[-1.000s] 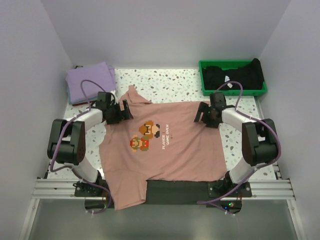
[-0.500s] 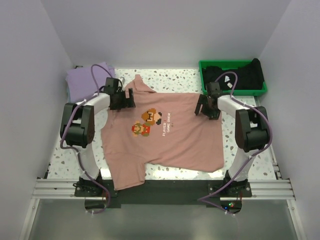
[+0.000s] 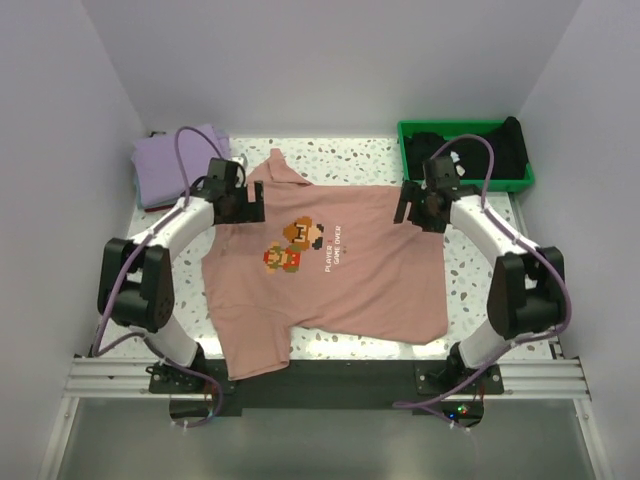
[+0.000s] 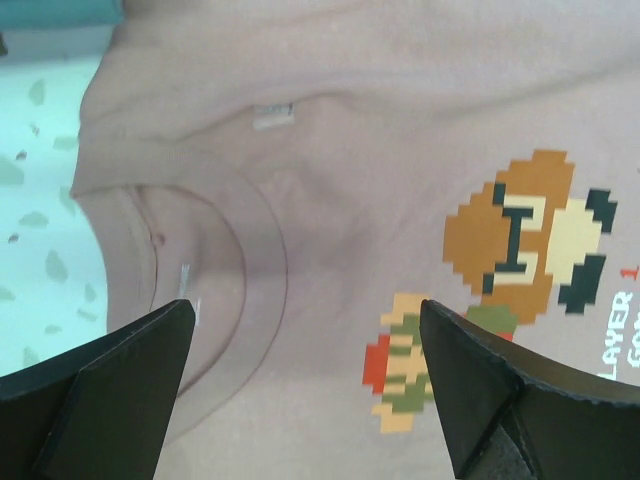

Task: Fold and stack the t-shirts
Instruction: Flatten the tshirt out

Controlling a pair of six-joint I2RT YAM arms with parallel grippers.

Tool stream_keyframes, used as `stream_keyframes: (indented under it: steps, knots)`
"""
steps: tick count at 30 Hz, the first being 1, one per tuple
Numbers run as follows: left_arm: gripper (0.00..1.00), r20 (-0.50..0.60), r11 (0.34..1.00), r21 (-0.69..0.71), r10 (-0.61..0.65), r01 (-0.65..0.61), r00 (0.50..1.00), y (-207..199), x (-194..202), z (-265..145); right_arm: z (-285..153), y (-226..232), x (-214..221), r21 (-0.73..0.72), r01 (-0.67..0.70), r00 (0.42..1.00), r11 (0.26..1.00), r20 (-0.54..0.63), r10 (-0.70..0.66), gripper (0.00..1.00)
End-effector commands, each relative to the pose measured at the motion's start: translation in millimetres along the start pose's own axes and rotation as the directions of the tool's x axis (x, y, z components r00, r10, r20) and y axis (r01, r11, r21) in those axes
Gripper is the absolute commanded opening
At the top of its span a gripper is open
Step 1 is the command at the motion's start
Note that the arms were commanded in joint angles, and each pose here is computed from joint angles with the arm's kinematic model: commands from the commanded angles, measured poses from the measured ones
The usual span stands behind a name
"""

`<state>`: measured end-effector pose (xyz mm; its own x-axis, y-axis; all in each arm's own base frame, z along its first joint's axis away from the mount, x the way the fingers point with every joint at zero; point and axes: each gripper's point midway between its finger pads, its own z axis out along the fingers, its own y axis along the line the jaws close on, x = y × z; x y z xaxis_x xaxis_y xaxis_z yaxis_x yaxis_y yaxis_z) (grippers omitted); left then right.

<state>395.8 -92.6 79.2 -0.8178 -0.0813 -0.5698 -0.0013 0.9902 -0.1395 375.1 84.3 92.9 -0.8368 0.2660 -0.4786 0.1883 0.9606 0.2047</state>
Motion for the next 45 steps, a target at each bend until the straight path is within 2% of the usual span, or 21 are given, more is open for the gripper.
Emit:
stream_keyframes:
  steps: [1,4,8,20,29,45]
  knots:
    - [1.0,-0.018,0.999,-0.031,-0.028,0.027,0.999,10,22,-15,-21,15,30,-0.079,0.01,0.999,0.997,-0.045,-0.013,0.8]
    - [1.0,-0.05,0.999,-0.018,-0.051,0.05,0.997,13,45,-18,-28,26,60,-0.127,-0.008,0.997,0.992,-0.078,-0.002,0.79]
    - [1.0,-0.09,0.993,0.044,-0.109,0.113,0.99,13,70,-21,-25,21,98,-0.114,-0.01,0.993,0.993,-0.119,-0.003,0.79]
    - [1.0,-0.165,0.991,-0.018,-0.137,0.136,0.977,42,96,7,-10,-7,126,-0.015,-0.011,0.989,1.0,-0.149,0.009,0.82]
    - [1.0,-0.186,0.992,0.025,-0.115,0.122,0.976,43,83,37,5,-23,115,0.09,-0.051,0.994,0.995,-0.09,0.059,0.84]
    - [1.0,-0.162,0.994,0.099,-0.034,0.051,0.986,30,18,93,44,-29,67,0.151,-0.082,0.993,0.985,-0.071,0.094,0.83]
